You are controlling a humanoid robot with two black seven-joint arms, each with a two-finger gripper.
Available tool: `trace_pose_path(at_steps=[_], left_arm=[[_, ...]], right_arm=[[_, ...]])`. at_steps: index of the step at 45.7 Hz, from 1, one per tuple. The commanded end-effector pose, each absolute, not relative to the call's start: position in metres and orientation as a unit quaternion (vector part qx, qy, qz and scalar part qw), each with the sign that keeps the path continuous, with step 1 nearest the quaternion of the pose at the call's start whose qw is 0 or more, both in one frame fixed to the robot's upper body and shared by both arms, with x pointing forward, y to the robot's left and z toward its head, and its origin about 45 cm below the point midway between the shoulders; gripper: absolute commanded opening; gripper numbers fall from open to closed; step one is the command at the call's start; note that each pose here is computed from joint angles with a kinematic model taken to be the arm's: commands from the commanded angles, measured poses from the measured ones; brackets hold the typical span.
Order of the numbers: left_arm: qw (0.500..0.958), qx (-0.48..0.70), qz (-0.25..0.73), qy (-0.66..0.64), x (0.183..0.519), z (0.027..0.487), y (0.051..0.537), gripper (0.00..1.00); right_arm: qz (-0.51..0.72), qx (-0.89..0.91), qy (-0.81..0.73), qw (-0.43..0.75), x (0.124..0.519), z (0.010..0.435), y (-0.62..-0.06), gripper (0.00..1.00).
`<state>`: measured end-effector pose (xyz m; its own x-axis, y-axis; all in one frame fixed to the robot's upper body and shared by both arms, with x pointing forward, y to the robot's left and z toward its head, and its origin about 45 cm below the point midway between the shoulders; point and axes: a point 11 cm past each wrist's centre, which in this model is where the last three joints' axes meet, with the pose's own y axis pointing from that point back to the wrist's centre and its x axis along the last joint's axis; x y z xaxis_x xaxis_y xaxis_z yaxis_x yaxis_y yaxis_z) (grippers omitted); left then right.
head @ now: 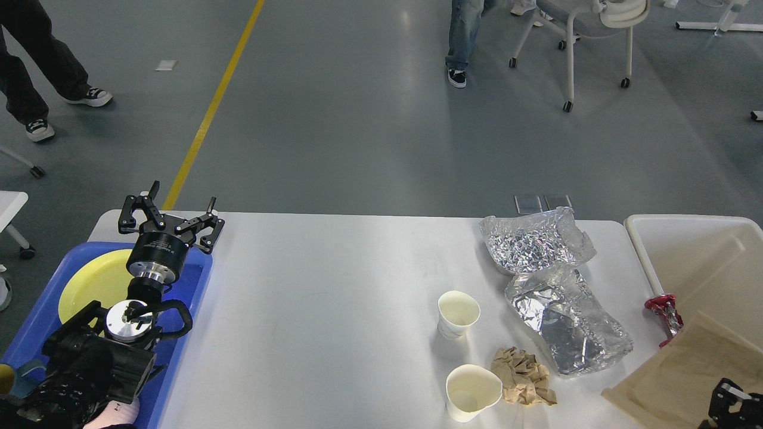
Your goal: Tidy desktop
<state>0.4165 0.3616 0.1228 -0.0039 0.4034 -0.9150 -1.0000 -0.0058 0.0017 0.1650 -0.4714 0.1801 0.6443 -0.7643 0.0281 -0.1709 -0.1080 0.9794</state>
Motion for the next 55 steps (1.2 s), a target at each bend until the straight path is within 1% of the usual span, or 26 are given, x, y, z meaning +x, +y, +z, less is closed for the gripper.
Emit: trace_pose_path(at_steps=[1, 4, 7, 11, 15, 18, 23, 29, 31, 38, 41, 45, 50, 55], left_arm=[[0.591, -0.387, 0.594, 0.386, 0.417, 0.123, 0.362, 1.0], [0.59, -0.387, 0.594, 0.386, 0.417, 0.123, 0.362, 1.0], [0.591, -0.387, 0.594, 0.386, 0.417, 0.123, 0.362, 1.0], [0.591, -0.387, 0.594, 0.385, 0.417, 0.123, 0.361, 1.0], [0.59, -0.387, 0.594, 0.386, 0.417, 0.123, 0.362, 1.0], [0.59, -0.387, 0.594, 0.386, 0.417, 0.123, 0.362, 1.0], [0.59, -0.387, 0.594, 0.386, 0.417, 0.123, 0.362, 1.0], [0.59, -0.387, 0.594, 0.386, 0.417, 0.123, 0.362, 1.0], [0.59, -0.387, 0.594, 0.386, 0.417, 0.123, 0.362, 1.0], [0.591, -0.387, 0.594, 0.386, 0.417, 0.123, 0.362, 1.0], [0.591, -0.387, 0.594, 0.385, 0.417, 0.123, 0.361, 1.0], [0.591, -0.387, 0.594, 0.385, 0.417, 0.123, 0.361, 1.0], [0.591, -0.387, 0.594, 0.385, 0.417, 0.123, 0.361, 1.0], [0.591, -0.387, 0.594, 0.385, 0.417, 0.123, 0.361, 1.0]], right_arm=[[-0.206, 0.72, -0.332, 0.573, 0.221, 0.223, -0.48, 0.0], [-0.168, 0.727, -0.328, 0.58, 0.255, 0.249, -0.478, 0.0], [-0.12, 0.731, -0.31, 0.596, 0.292, 0.27, -0.461, 0.0], [-0.057, 0.726, -0.285, 0.623, 0.33, 0.292, -0.438, 0.0], [0.011, 0.719, -0.25, 0.648, 0.367, 0.313, -0.399, 0.0], [0.057, 0.714, -0.219, 0.662, 0.386, 0.325, -0.366, 0.0], [0.119, 0.716, -0.172, 0.666, 0.404, 0.341, -0.308, 0.0], [0.152, 0.752, -0.141, 0.626, 0.408, 0.351, -0.248, 0.0], [0.152, 0.762, -0.126, 0.617, 0.403, 0.352, -0.233, 0.0], [0.157, 0.773, -0.099, 0.607, 0.393, 0.352, -0.211, 0.0], [0.159, 0.771, -0.103, 0.608, 0.395, 0.349, -0.212, 0.0], [0.15, 0.763, -0.12, 0.617, 0.401, 0.344, -0.229, 0.0], [0.122, 0.744, -0.174, 0.634, 0.416, 0.334, -0.285, 0.0], [0.096, 0.725, -0.235, 0.641, 0.429, 0.313, -0.344, 0.0]])
